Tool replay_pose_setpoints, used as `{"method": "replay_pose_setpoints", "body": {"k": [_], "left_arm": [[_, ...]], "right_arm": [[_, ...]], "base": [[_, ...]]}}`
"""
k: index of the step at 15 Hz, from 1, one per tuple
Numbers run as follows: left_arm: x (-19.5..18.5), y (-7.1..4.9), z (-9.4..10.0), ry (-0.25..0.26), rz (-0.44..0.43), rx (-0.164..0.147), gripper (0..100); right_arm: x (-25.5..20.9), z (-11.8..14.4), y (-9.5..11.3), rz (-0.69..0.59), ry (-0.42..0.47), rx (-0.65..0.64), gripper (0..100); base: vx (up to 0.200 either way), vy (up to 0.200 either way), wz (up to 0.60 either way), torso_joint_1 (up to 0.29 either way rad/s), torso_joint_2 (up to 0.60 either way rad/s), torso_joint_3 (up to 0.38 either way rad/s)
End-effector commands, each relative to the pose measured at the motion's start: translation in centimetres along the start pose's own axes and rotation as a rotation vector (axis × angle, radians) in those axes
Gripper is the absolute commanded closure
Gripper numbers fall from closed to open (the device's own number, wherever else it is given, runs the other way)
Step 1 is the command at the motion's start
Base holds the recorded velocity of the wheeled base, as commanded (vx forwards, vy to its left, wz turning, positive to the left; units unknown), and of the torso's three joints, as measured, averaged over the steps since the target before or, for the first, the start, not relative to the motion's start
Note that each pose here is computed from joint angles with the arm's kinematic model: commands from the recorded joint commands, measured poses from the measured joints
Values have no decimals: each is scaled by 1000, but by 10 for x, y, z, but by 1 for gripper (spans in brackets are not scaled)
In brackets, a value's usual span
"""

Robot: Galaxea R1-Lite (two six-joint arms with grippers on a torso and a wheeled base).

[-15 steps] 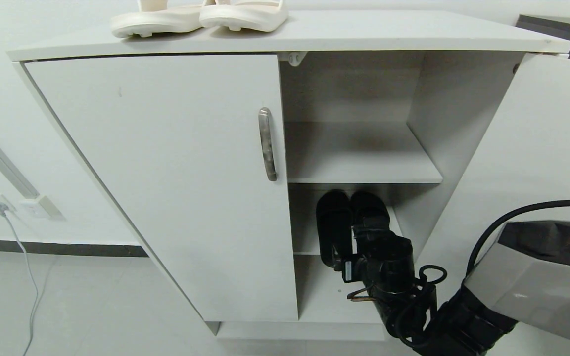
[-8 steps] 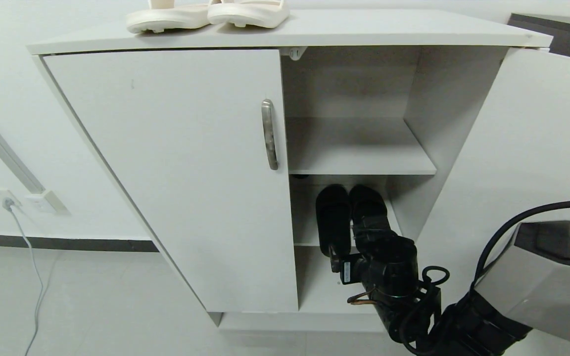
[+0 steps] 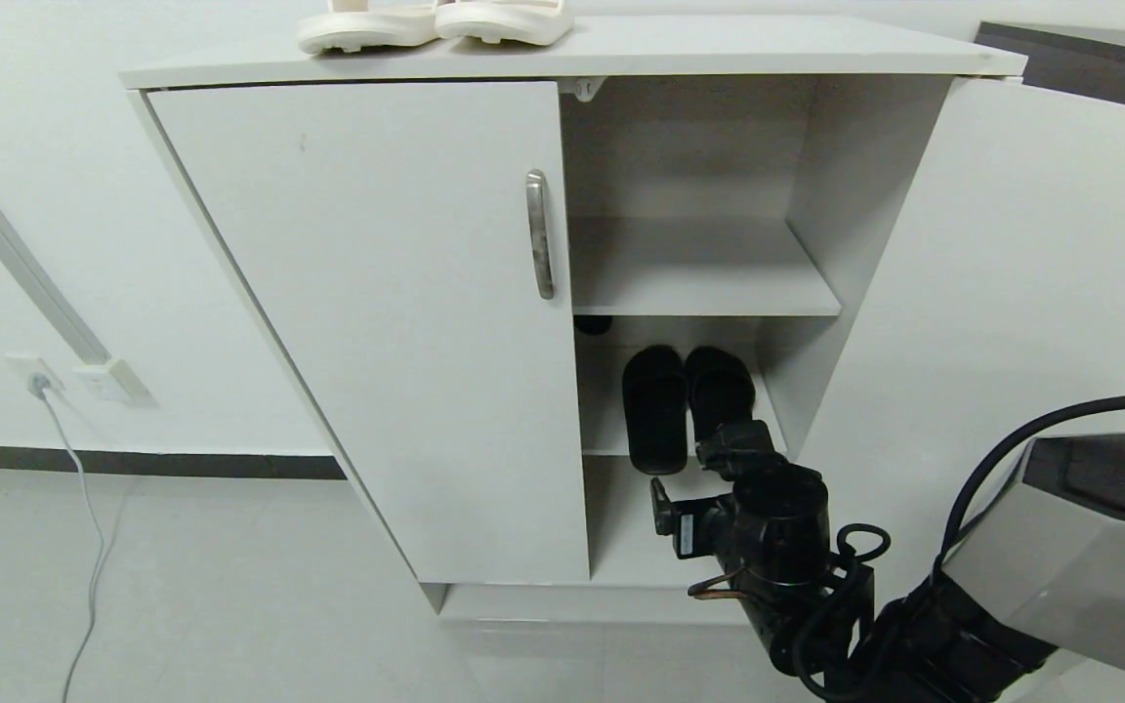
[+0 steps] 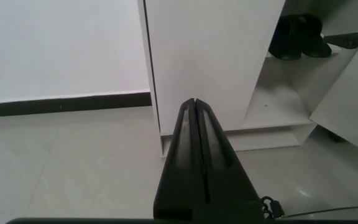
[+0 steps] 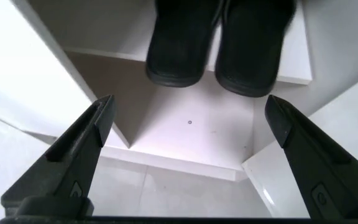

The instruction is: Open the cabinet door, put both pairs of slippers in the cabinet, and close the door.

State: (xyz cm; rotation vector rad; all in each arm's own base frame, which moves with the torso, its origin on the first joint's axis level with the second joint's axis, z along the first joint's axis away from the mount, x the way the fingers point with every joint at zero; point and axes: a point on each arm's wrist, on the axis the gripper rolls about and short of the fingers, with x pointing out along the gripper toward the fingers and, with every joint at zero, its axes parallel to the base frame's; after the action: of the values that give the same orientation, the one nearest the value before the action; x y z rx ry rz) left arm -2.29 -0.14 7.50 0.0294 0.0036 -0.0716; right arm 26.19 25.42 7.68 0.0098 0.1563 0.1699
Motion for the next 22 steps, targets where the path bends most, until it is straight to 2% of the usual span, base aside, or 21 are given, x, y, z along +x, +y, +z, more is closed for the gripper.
{"method": "replay_pose_setpoints", "body": {"k": [1, 5, 14, 22], "left_arm": [[0, 0, 0, 1, 1, -1, 100], [0, 0, 0, 1, 1, -1, 100], [0, 0, 0, 1, -1, 1, 100], [0, 0, 0, 1, 1, -1, 100]], "right_arm": [[0, 0, 0, -1, -3, 3, 0], [0, 1, -2, -4, -6, 4, 0], [-2, 1, -4, -5, -5, 0, 0], [-3, -2, -5, -4, -4, -2, 0]], "base": [[0, 0, 0, 0, 0, 0], [0, 0, 0, 1, 1, 20], [0, 0, 0, 2, 1, 179], [0, 0, 0, 0, 0, 8]]}}
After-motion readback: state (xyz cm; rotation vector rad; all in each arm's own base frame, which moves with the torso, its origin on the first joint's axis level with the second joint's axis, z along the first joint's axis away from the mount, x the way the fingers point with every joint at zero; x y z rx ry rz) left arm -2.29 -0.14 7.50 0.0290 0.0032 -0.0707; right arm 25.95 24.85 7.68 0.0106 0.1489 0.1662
